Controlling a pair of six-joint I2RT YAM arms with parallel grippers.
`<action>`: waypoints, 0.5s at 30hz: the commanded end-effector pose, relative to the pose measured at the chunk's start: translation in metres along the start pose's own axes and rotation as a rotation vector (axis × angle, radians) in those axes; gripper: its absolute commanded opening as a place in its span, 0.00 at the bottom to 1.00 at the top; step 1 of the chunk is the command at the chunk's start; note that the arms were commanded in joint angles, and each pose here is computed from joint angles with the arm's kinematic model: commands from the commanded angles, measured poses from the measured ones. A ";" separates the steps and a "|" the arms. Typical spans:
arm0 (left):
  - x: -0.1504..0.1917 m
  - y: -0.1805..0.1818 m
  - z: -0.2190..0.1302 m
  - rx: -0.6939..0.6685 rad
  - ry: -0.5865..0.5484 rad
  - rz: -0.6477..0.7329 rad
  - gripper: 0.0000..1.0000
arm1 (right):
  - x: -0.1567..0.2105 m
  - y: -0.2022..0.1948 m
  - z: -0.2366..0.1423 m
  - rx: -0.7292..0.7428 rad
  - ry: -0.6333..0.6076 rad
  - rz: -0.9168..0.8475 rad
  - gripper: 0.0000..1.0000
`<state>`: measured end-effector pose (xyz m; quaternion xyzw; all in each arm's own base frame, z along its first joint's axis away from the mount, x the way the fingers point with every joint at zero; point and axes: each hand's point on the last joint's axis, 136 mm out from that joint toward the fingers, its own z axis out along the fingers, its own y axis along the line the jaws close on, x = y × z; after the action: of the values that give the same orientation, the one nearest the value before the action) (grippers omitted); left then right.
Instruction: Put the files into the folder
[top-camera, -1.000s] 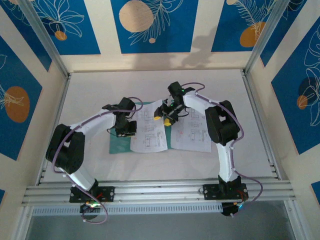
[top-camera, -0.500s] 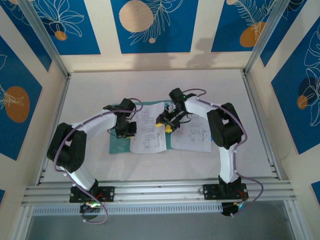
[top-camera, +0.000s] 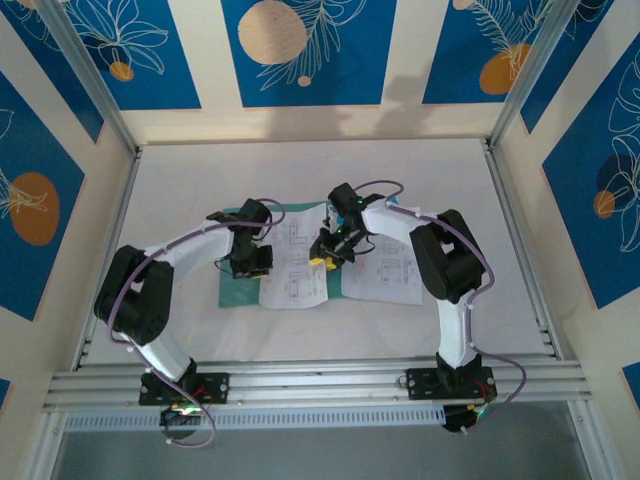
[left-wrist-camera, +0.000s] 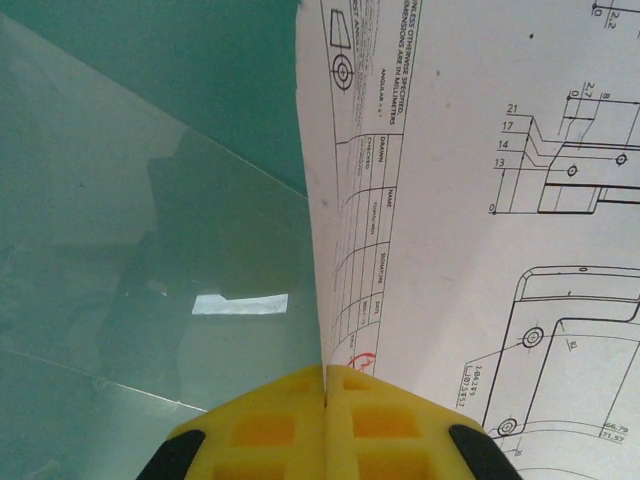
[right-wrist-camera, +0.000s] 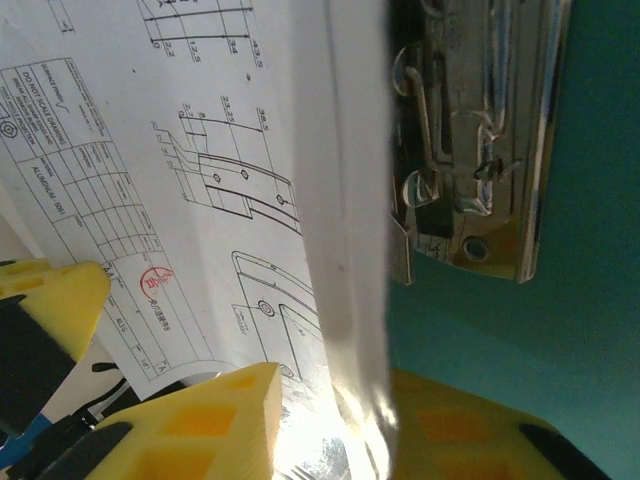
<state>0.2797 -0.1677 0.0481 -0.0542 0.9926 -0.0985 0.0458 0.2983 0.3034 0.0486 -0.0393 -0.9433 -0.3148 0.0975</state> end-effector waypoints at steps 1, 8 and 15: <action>0.000 0.008 0.005 -0.022 0.008 -0.018 0.00 | 0.005 0.006 -0.009 0.010 -0.026 -0.036 0.27; 0.001 0.008 0.005 -0.022 0.009 -0.018 0.00 | 0.010 0.002 -0.003 0.043 -0.017 -0.048 0.24; 0.001 0.007 0.005 -0.020 0.009 -0.018 0.00 | 0.012 0.001 0.000 0.057 -0.019 -0.050 0.22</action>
<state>0.2796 -0.1676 0.0480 -0.0542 0.9926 -0.0984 0.0456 0.2943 0.3065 0.0454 -0.0229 -0.9524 -0.2928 0.0814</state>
